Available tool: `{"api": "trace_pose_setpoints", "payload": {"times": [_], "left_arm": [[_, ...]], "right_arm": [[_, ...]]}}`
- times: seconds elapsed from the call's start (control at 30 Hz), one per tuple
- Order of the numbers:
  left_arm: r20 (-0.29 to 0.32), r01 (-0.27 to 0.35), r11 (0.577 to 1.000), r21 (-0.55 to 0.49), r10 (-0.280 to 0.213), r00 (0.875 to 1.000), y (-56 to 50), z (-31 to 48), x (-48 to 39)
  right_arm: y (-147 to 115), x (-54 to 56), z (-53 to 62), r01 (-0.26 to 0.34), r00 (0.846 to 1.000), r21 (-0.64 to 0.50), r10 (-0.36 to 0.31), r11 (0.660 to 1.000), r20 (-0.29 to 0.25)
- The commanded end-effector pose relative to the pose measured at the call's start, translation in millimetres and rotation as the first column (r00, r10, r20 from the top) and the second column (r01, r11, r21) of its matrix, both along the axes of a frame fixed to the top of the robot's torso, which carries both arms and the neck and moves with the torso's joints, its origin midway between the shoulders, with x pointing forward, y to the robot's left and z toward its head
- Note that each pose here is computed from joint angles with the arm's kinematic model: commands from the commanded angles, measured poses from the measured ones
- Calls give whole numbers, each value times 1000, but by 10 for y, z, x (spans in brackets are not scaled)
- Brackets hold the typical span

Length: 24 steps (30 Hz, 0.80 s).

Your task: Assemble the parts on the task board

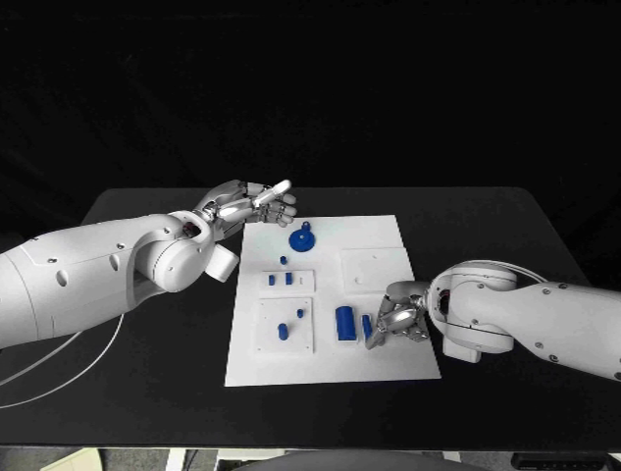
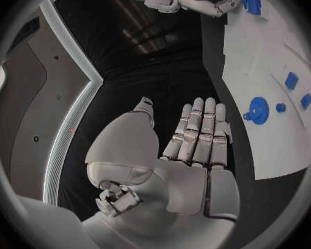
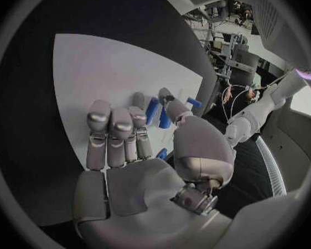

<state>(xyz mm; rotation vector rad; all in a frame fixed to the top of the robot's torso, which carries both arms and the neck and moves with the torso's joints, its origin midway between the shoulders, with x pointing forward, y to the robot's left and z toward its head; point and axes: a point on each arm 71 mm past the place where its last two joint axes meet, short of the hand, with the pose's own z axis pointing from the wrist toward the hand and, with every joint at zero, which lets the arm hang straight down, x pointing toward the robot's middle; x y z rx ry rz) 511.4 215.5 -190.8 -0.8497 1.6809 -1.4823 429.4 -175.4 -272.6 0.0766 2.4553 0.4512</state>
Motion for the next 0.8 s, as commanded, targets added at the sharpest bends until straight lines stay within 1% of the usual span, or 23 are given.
{"api": "trace_pose_setpoints", "payload": {"times": [0.03, 0.2, 0.27, 0.47, 0.8], "left_arm": [[0, 13, 1000, -12, -13, 1000, -19, 10, -6], [0, 12, 1000, -12, -12, 1000, -17, 10, -5], [-1, 14, 1000, -12, -14, 1000, -19, 9, -6], [-1, 13, 1000, -12, -13, 1000, -16, 9, -6], [-2, 13, 1000, -11, -13, 1000, -15, 8, -5]], "right_arm": [[-19, -41, -57, -6, 1000, 0, 6, 1000, -26], [-36, -52, -49, -9, 1000, 19, 10, 1000, -25], [-56, -64, -47, -9, 999, 34, 10, 999, -35], [-132, -45, -40, 15, 1000, 43, -14, 999, -20], [-164, -40, -33, 16, 1000, 60, -15, 998, -14]]}}
